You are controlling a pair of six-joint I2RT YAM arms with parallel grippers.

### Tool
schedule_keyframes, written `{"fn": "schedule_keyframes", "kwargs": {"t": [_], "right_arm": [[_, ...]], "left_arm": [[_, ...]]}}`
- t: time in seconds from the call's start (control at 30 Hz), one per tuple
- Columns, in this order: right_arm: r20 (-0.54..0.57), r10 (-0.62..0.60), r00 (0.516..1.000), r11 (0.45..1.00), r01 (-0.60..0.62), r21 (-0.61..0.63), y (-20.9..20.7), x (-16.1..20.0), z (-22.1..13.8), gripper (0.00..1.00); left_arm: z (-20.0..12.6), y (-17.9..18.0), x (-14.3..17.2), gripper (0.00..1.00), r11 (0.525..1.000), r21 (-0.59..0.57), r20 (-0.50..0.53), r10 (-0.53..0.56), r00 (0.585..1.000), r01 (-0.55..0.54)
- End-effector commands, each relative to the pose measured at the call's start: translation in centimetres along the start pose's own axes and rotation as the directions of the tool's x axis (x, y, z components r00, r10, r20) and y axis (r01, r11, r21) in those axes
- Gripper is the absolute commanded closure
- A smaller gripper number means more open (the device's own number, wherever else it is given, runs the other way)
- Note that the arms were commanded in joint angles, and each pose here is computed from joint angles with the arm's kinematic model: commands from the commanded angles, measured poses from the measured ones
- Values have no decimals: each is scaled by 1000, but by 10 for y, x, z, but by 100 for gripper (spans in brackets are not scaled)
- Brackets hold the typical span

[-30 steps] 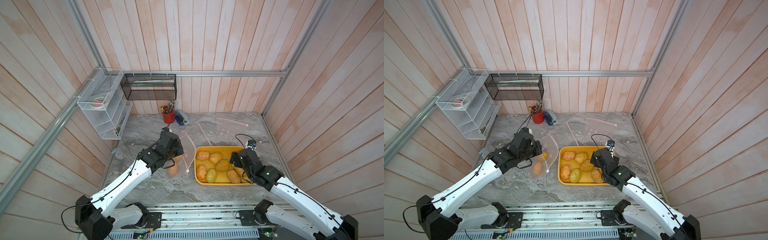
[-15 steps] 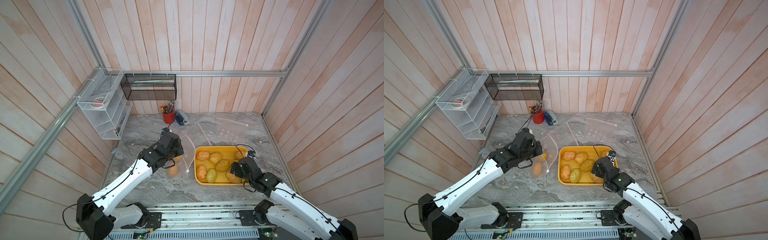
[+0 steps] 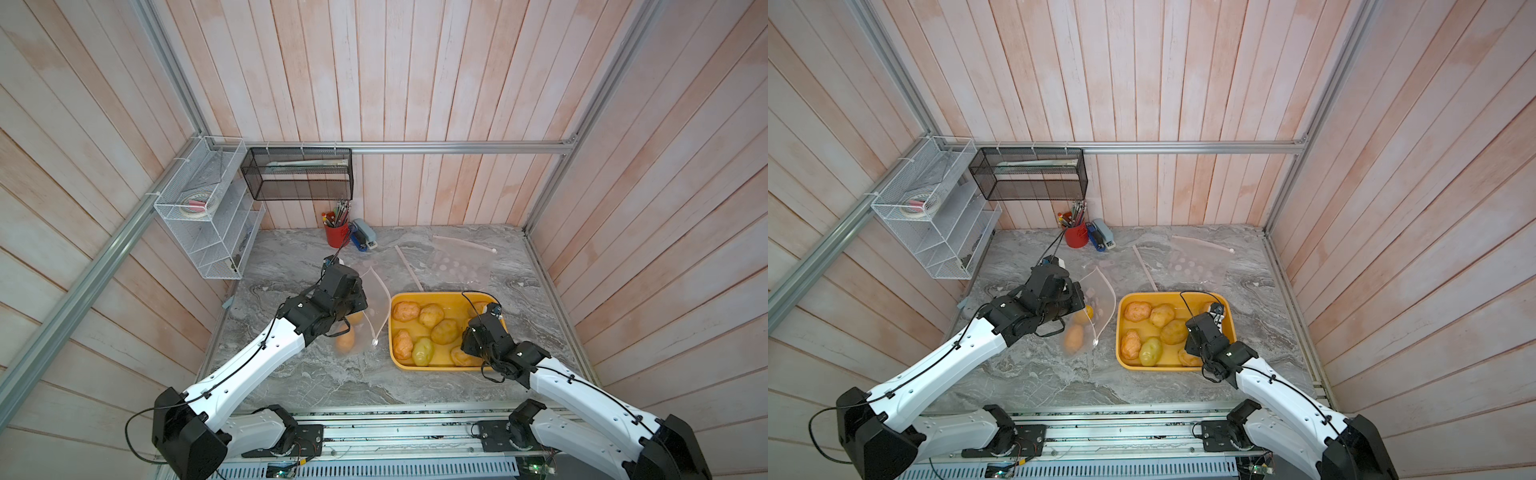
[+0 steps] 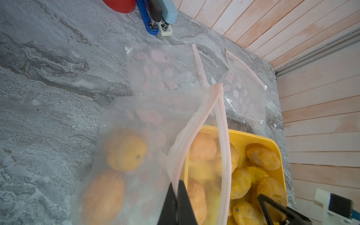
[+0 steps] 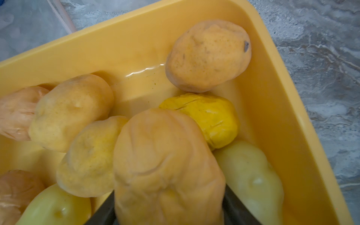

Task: Put the potatoes into a zipper bag and zip it
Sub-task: Pick up the potato from the basket.

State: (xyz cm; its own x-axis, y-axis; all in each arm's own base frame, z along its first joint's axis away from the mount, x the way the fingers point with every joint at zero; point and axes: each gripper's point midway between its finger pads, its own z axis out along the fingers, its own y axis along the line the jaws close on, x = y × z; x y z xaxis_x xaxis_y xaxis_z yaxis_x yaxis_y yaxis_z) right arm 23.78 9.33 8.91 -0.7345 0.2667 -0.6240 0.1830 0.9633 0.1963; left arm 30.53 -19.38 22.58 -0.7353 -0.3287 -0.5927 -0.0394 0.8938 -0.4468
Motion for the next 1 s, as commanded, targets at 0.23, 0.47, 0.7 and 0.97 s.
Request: {"fn": "schedule_keyframes", "kwargs": {"t": [0.23, 0.47, 0.7, 0.97], "right_arm": [[24, 18, 1000, 998, -17, -56, 7, -11, -13, 59], [68, 36, 997, 972, -19, -234, 43, -47, -60, 61], [96, 47, 994, 907, -2, -422, 81, -74, -113, 62], [87, -77, 993, 774, 115, -623, 182, -76, -160, 62]], "left_arm": [[-1, 3, -1, 100, 1000, -13, 4, -3, 1000, 3], [-2, 2, -2, 100, 1000, -8, 5, -1, 1000, 1], [-1, 2, 0, 100, 1000, -6, 1, -1, 1000, 1], [-1, 1, -1, 100, 1000, -6, 0, 0, 1000, 0]]}}
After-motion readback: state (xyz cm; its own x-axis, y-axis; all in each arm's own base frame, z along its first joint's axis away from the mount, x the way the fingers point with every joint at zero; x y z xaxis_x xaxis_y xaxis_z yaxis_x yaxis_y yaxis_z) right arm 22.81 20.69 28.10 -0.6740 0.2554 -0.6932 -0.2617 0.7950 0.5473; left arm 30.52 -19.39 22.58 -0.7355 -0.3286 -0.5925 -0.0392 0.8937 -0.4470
